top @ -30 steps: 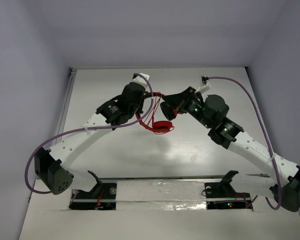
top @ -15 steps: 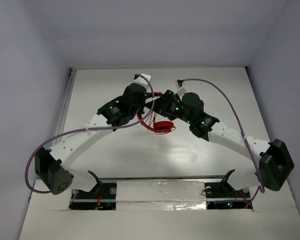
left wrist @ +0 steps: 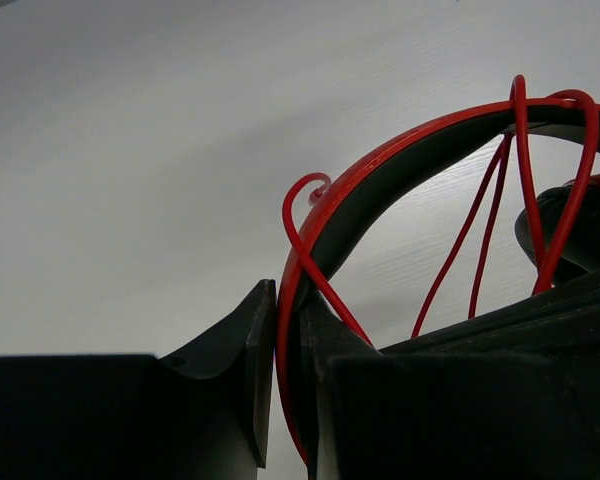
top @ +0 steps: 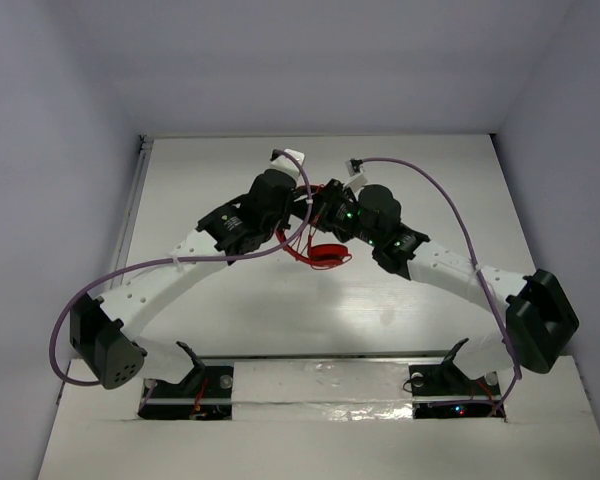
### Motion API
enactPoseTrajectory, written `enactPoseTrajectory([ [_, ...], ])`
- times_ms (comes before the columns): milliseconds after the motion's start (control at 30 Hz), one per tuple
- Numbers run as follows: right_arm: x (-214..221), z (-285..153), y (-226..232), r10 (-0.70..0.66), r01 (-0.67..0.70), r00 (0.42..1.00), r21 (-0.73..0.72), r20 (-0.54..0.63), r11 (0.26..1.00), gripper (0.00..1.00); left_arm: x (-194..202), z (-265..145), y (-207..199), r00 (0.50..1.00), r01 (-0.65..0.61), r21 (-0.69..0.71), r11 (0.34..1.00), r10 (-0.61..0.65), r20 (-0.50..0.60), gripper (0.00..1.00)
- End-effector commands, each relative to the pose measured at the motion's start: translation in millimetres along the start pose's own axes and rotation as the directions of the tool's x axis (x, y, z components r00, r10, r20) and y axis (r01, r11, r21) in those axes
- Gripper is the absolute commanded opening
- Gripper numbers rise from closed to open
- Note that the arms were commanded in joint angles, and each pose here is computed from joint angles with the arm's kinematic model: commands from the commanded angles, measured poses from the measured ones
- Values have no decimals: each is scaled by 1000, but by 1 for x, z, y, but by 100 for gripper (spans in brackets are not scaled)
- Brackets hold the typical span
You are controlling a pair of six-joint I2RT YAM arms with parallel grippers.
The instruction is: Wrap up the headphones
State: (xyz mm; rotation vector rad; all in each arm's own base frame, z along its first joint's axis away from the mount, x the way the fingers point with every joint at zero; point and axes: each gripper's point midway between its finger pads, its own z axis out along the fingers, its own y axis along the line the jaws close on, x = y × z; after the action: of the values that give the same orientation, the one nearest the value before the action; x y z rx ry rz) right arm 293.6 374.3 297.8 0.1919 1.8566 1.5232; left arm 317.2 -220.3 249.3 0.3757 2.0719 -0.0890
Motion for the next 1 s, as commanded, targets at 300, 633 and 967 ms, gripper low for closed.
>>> enactPoseTrajectory([
  [300,-48,-18,18,-63,52,970,51,236,997,0,-24,-13,-6,992,69,45,997,-74,104,0],
  [633,-75,-39,-2,-117,49,921,186,373,981,0,-26,-13,2,990,92,-2,996,-92,108,0],
  [967,-81,-62,-29,-177,51,890,295,421,954,0,-33,-21,6,984,117,-4,993,-116,135,0],
])
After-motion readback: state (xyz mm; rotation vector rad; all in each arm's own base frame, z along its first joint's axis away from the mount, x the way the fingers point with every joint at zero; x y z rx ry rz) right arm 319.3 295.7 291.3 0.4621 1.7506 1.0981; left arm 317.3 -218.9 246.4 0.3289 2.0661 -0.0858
